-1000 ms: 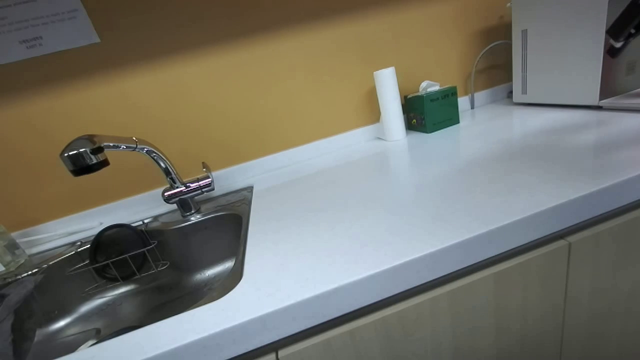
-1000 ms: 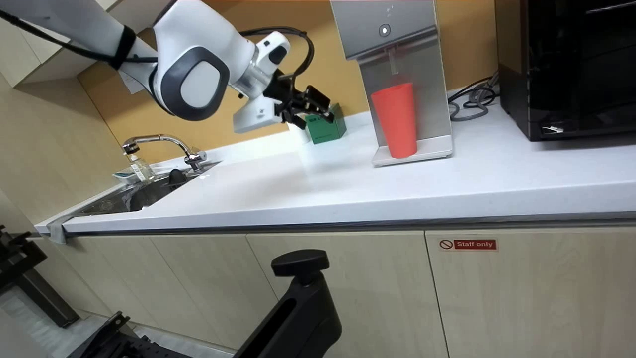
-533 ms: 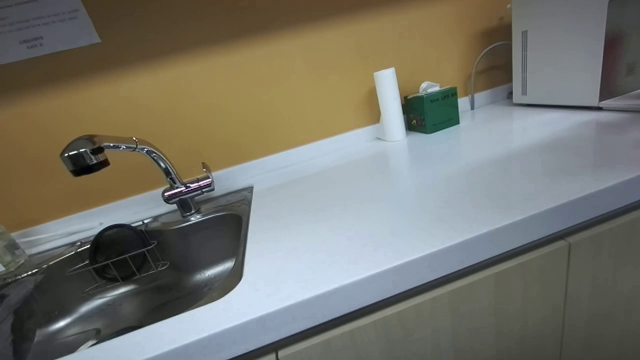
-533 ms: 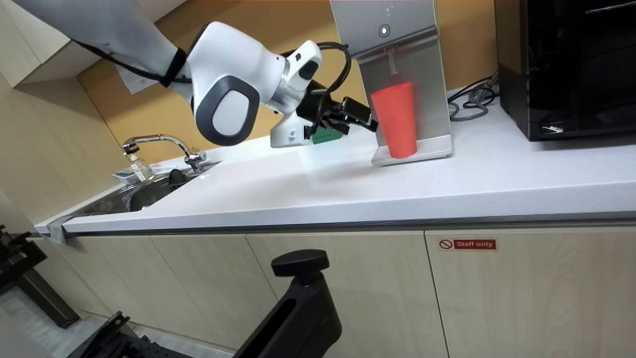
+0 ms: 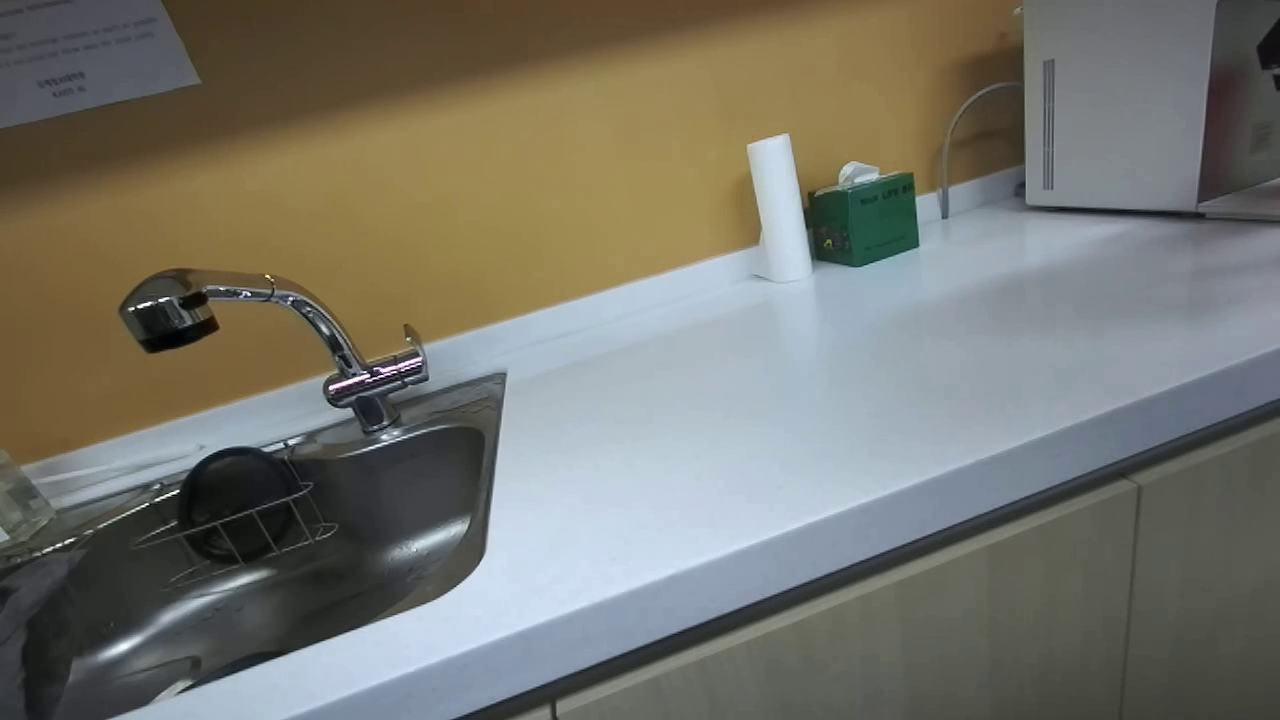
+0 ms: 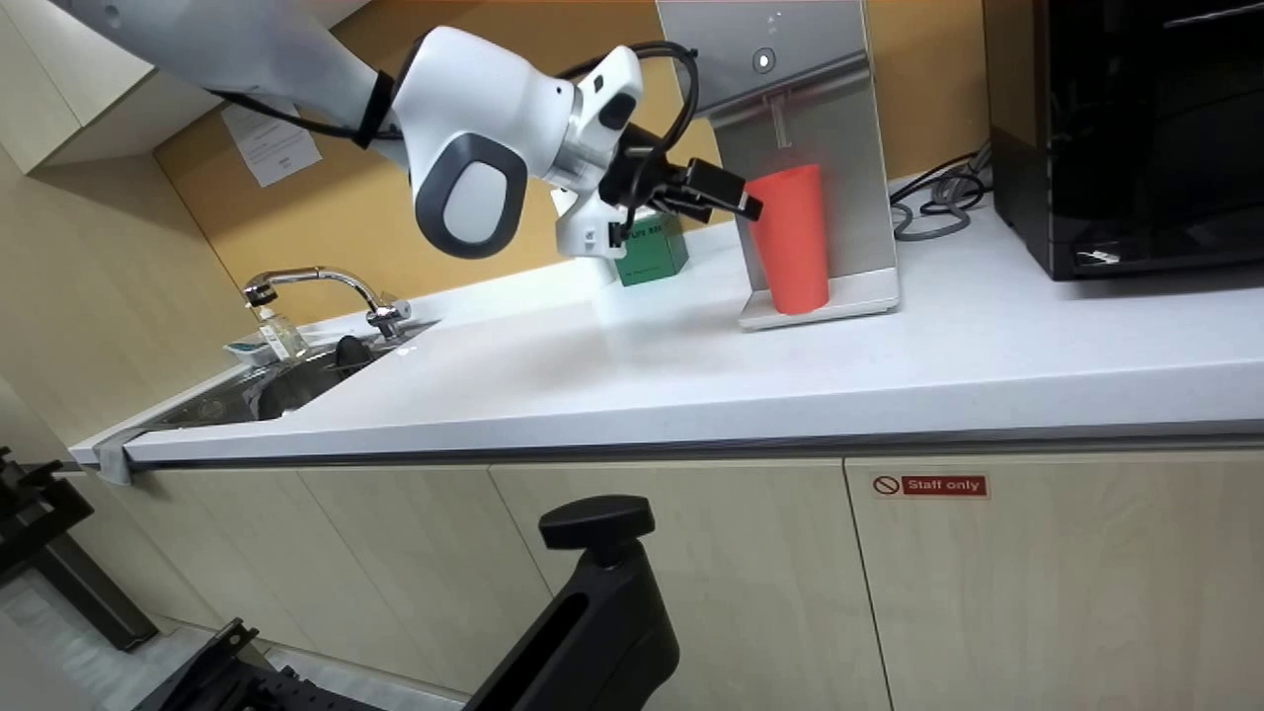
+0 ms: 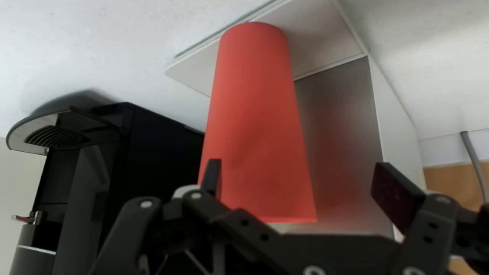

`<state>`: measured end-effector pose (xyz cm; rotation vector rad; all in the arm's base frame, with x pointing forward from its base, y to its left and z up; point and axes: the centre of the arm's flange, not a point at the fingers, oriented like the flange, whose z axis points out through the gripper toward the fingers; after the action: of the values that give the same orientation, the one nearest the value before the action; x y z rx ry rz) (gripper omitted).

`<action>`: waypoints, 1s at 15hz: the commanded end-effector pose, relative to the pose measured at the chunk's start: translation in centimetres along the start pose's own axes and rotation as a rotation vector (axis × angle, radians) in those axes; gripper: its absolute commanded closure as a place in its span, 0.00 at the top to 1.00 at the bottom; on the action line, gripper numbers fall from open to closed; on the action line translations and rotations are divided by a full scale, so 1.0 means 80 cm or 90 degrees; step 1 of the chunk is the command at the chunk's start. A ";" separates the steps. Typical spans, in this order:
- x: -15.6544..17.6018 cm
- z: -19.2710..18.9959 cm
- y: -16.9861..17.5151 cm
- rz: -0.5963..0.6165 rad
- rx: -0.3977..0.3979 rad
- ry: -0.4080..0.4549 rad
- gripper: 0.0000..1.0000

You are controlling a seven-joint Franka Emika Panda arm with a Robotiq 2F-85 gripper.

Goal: Move the pink cup to the left

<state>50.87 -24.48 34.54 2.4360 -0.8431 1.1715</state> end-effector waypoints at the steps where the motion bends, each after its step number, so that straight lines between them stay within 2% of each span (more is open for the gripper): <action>1: 0.004 -0.004 -0.010 0.006 -0.028 0.018 1.00; 5: -0.001 -0.001 -0.005 -0.007 -0.043 0.007 1.00; 11: -0.004 0.011 0.008 -0.037 -0.084 0.022 1.00; 15: -0.003 0.020 0.009 -0.046 -0.085 0.024 1.00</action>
<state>50.54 -25.68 33.23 2.3311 -0.7988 1.0774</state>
